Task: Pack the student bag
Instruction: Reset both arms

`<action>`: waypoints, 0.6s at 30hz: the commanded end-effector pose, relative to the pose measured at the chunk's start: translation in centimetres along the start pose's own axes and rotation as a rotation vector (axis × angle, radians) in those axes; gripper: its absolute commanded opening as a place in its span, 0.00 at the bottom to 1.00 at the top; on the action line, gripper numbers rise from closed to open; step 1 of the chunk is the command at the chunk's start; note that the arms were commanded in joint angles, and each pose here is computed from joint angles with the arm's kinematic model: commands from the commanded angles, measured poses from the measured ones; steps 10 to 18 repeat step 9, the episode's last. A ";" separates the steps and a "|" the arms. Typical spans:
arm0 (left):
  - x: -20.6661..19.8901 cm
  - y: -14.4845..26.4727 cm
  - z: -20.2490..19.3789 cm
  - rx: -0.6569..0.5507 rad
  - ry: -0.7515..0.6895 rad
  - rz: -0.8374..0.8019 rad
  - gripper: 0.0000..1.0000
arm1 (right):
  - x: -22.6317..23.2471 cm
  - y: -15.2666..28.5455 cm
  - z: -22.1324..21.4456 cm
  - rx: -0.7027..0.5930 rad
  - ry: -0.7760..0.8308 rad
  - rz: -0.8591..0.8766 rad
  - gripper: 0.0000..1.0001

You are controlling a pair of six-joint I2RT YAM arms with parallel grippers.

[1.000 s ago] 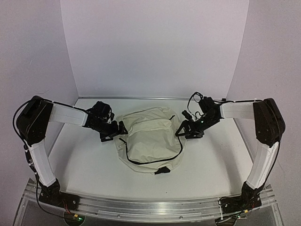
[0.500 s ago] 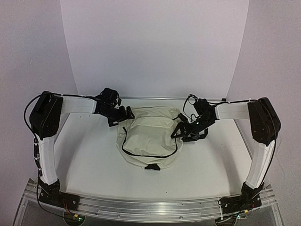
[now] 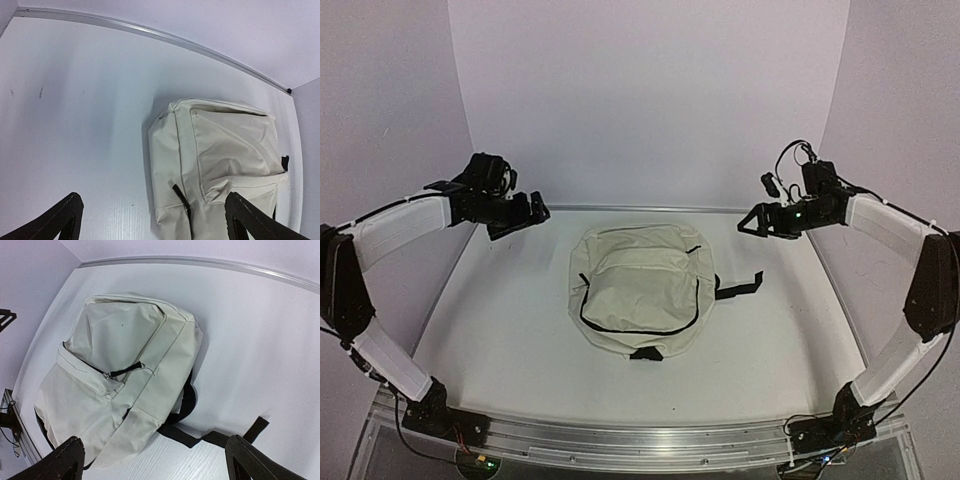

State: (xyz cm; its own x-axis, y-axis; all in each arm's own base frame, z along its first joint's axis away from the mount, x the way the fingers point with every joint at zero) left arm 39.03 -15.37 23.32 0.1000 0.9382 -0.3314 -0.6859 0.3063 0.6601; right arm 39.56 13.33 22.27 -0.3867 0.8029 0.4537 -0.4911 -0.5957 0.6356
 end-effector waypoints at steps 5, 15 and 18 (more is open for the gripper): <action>3.9 5.7 -4.7 0.023 -0.104 0.166 1.00 | -3.7 3.4 -4.9 0.026 0.006 -0.148 0.98; 4.6 6.6 -5.2 0.029 -0.145 0.197 1.00 | -3.5 3.6 -4.8 0.022 0.014 -0.145 0.98; 4.6 6.6 -5.2 0.029 -0.145 0.197 1.00 | -3.5 3.6 -4.8 0.022 0.014 -0.145 0.98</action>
Point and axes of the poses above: each gripper's point midway between its finger pads, its own y axis back along the fingers, its own x axis along the line the jaws close on, z = x × y, the point moved 3 cm from there along y, back along the fingers, and after that the axes turned 6 degrees about -y, right-handed, at the moved point
